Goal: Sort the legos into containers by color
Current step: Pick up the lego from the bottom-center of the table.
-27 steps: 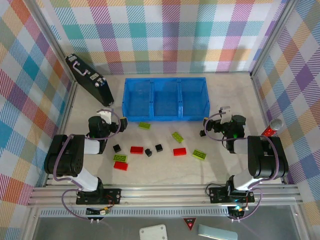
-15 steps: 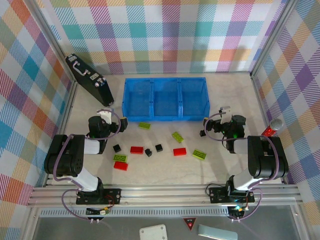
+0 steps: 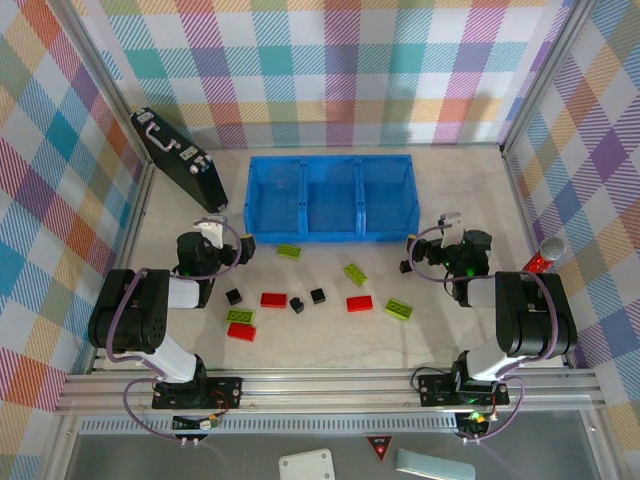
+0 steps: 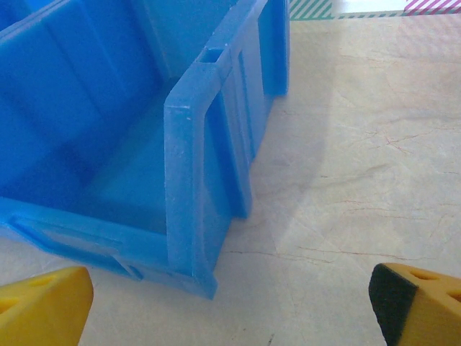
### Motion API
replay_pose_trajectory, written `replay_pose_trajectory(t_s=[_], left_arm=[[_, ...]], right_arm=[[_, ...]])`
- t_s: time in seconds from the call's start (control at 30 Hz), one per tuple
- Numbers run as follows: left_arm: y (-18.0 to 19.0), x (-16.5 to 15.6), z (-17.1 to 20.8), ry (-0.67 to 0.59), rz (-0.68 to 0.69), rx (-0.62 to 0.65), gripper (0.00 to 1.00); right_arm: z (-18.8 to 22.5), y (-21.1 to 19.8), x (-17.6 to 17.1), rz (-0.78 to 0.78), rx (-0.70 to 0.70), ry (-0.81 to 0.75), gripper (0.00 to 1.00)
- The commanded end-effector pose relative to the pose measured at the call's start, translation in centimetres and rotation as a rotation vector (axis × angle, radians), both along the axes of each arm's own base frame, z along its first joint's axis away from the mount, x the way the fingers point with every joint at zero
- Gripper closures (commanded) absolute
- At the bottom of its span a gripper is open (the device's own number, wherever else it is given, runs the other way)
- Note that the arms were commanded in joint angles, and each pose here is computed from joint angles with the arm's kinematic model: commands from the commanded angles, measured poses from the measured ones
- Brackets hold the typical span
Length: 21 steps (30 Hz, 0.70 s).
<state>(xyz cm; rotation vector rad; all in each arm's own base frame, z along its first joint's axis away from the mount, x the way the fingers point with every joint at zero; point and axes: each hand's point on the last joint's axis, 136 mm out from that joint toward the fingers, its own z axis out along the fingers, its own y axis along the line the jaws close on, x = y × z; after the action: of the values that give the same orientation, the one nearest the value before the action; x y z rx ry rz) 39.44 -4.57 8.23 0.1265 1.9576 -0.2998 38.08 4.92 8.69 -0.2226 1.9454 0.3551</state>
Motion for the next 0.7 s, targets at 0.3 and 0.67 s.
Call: replay_pose_trajectory(t_s=[0.3, 0.67], left_arm=[[-0.05, -0.1, 0.49, -0.03, -0.016, 0.003, 0.0], [0.1, -0.23, 0.58, -0.026, -0.007, 0.008, 0.0]], right_arm=[[1.05, 0.06, 0.53, 0.005, 0.003, -0.041, 0.01], [1.34, -0.5, 0.63, -0.035, 0.001, -0.042, 0.01]])
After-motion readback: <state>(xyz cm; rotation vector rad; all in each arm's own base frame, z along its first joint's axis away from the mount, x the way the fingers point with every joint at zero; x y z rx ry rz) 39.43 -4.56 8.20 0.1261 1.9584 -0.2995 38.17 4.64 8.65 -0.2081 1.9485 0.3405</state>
